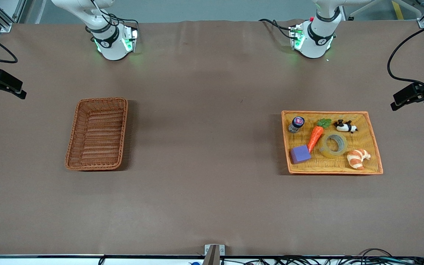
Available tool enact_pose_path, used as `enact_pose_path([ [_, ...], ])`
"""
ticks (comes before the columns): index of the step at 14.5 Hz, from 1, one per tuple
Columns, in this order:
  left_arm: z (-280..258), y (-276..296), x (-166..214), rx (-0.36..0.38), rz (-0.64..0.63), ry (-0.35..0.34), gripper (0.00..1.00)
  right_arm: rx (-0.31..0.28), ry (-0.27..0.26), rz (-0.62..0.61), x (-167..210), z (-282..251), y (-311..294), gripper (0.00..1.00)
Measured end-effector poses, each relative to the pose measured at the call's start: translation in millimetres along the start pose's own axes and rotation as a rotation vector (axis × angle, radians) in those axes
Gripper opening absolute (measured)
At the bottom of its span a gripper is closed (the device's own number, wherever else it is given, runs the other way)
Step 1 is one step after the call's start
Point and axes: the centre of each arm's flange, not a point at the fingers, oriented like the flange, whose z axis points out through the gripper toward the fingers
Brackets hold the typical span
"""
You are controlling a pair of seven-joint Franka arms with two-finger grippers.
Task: Move tape to another basket
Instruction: 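Reach the left gripper down toward the yellow tape roll in the tray, then grasp the yellow tape roll rim with the left gripper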
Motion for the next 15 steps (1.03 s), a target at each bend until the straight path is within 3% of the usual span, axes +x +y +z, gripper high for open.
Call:
enact_pose_path([
  [3,36.8,-4.8,16.3,0.002,-0.004,-0.023,0.99,0.0,0.0,0.0,0.0,0.1,0.0,1.0],
  [8,162.4,-31.4,40.5,0.013,0.017,-0.078,1.0,0.0,0.0,0.0,0.1,0.3,0.0,1.0],
  [15,314.3,-37.2,22.8,0.022,0.018,-0.138,0.99,0.0,-0.001,0.0,0.2,0.5,0.1,1.0],
])
